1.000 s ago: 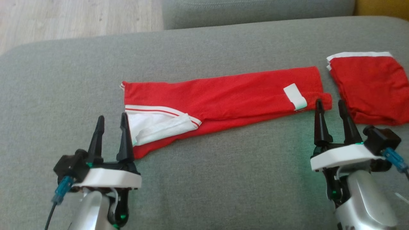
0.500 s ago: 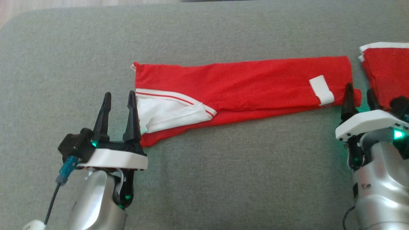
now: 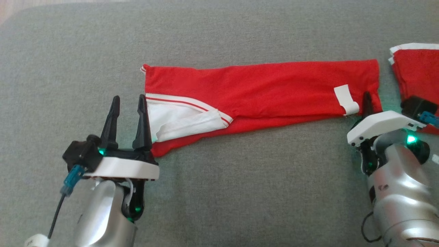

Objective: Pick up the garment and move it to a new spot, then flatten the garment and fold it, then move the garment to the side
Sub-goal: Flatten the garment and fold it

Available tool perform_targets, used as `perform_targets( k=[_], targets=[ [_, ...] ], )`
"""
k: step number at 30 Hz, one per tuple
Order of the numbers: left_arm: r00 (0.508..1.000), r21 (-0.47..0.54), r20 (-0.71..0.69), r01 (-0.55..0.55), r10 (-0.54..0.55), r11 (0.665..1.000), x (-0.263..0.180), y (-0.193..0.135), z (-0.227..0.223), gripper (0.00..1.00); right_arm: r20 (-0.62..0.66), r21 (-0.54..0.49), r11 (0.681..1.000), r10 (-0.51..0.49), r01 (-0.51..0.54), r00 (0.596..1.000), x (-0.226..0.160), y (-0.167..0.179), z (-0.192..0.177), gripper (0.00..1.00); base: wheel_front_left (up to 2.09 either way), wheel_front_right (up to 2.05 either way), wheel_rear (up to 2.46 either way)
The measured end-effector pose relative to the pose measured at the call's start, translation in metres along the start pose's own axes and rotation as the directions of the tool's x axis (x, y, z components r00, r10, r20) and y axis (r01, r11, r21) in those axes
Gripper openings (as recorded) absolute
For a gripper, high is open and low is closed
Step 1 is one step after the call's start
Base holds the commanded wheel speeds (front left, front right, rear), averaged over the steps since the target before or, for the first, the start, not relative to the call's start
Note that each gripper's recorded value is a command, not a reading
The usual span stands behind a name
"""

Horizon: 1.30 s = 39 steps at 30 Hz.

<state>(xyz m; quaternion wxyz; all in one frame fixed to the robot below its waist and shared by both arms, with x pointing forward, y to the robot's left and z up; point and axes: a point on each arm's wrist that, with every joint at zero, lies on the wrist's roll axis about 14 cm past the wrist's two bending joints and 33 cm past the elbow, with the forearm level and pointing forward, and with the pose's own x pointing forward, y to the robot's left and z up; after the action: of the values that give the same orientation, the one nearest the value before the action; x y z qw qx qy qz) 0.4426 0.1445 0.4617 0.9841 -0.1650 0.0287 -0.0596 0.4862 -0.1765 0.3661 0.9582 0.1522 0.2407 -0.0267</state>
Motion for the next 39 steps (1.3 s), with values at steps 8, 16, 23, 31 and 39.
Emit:
perform_targets(
  k=[8, 16, 23, 31, 39],
  targets=[
    [0.998, 0.000, 0.037, 0.041, -0.041, 0.999, 0.000, -0.016, 0.014, 1.00, 0.160, -0.037, 0.997, -0.053, 0.060, 0.986, -0.020, -0.036, 0.045, 0.00, 0.00, 0.00, 0.00],
    [0.996, -0.022, 0.061, 0.067, -0.066, 0.997, -0.014, -0.029, 0.024, 1.00, 0.277, -0.065, 0.994, -0.069, 0.090, 0.958, -0.048, -0.054, 0.083, 0.00, 0.00, 0.00, 0.00],
    [0.994, -0.026, 0.091, 0.059, -0.056, 0.998, -0.029, -0.028, 0.035, 1.00, 0.321, -0.130, 0.988, 0.117, -0.079, 0.940, -0.051, 0.024, 0.097, 0.00, 0.00, 0.00, 0.00],
    [0.991, -0.026, 0.134, -0.006, 0.010, 1.000, -0.047, -0.006, 0.051, 1.00, 0.235, -0.208, 0.926, 0.360, -0.315, 0.903, -0.051, 0.126, 0.082, 0.00, 0.00, 0.00, 0.00],
    [0.983, -0.033, 0.158, -0.090, 0.094, 0.995, -0.067, 0.021, 0.059, 1.00, 0.093, -0.187, 0.825, 0.555, -0.533, 0.827, -0.059, 0.208, 0.041, 0.00, 0.00, 0.00, 0.00]
  ],
)
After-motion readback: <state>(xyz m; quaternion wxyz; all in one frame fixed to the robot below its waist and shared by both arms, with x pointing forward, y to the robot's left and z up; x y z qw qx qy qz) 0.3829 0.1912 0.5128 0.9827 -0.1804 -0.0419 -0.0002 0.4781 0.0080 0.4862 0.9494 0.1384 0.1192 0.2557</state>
